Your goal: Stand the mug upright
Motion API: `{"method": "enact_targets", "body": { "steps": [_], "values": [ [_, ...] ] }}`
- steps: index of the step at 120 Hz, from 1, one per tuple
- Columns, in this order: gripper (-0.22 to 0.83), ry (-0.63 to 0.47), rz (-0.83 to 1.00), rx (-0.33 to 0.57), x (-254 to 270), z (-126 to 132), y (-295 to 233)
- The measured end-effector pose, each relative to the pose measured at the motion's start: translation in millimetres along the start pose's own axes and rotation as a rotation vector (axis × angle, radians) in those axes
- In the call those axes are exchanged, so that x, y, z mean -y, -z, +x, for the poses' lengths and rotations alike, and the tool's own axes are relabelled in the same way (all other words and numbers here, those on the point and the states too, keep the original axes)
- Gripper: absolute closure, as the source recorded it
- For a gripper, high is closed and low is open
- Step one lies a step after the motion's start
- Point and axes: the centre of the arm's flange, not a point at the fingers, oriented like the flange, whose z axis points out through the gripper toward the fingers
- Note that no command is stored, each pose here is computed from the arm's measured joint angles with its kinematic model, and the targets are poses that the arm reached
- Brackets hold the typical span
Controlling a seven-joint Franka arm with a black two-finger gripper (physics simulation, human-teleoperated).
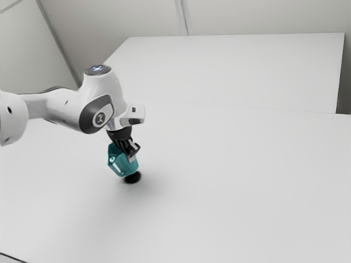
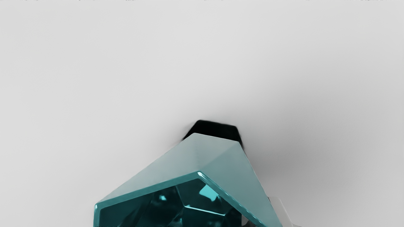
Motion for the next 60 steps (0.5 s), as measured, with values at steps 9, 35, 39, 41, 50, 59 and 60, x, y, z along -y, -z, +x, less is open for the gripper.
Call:
{"method": "enact_targets", "body": {
  "steps": [9,35,39,41,50,59,60],
  "values": [
    [0.78,0.001,-0.001,0.003,-2.7,6.7,-4.8],
    [0.78,0.012,-0.006,0.014,-3.8,24.0,-18.7],
    [0.78,0.015,-0.007,0.016,-3.1,26.0,-21.0],
    [0.78,0.017,-0.008,0.018,-2.7,26.7,-22.6],
    [0.78,0.028,-0.011,0.027,0.7,27.6,-28.4],
    [0.78,0.039,-0.012,0.033,3.9,27.2,-32.1],
    [0.78,0.040,-0.013,0.033,4.1,27.2,-32.3]
  ]
}}
